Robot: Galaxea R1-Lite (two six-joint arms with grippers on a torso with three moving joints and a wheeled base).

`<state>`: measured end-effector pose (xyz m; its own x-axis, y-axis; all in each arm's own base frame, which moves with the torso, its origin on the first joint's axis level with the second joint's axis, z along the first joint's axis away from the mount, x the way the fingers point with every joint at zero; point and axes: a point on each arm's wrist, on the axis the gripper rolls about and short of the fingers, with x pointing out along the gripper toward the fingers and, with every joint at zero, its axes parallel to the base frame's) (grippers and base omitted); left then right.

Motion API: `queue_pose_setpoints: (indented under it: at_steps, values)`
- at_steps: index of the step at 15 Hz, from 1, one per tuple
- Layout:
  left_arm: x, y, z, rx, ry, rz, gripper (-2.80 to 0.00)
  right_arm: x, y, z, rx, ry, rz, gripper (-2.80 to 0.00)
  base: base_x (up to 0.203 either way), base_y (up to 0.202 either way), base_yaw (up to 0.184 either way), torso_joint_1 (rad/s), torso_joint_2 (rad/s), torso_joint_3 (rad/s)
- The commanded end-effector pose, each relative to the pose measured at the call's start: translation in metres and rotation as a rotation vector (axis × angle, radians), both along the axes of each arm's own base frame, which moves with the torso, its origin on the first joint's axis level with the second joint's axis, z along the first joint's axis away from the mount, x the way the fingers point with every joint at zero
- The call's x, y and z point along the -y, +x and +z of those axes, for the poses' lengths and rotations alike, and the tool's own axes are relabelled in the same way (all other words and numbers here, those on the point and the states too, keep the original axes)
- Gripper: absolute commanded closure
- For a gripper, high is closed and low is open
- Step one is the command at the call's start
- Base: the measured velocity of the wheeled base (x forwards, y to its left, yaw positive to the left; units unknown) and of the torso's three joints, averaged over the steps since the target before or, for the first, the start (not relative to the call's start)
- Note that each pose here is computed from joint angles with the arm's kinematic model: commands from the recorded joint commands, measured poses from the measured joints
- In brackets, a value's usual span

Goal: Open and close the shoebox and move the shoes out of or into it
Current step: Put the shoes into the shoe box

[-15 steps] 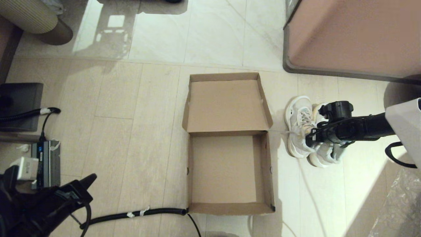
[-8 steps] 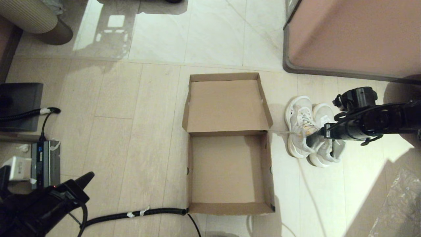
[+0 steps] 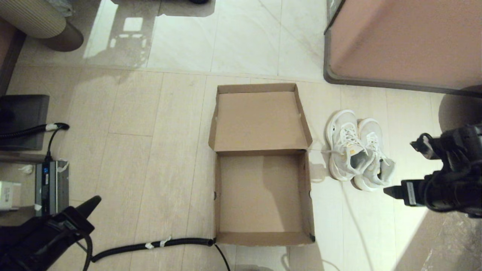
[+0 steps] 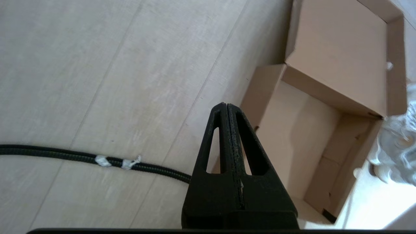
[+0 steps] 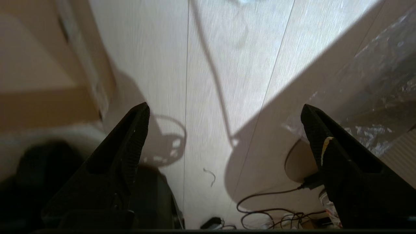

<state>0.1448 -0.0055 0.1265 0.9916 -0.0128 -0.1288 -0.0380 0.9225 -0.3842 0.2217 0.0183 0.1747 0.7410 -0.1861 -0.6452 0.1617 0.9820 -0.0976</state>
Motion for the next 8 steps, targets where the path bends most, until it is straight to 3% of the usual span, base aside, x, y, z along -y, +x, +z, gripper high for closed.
queue_pose_setpoints:
  at_steps: [1,5,8]
  values:
    - [0.0,0.0,0.001,0.008,-0.001,0.017,0.0,-0.001,-0.06,0.0,0.062,0.001,0.042,-2.8,0.0,0.0,0.0,0.0,0.0,0.0]
    - [0.001,0.007,-0.004,-0.035,-0.005,-0.002,0.0,-0.002,-0.069,-0.004,0.063,0.003,0.046,-2.8,0.0,0.0,0.0,0.0,0.0,0.0]
    - [0.013,0.023,-0.01,-0.083,-0.013,-0.157,0.0,-0.002,-0.067,-0.002,0.069,0.004,0.048,-2.8,0.0,0.0,0.0,0.0,0.0,0.0]
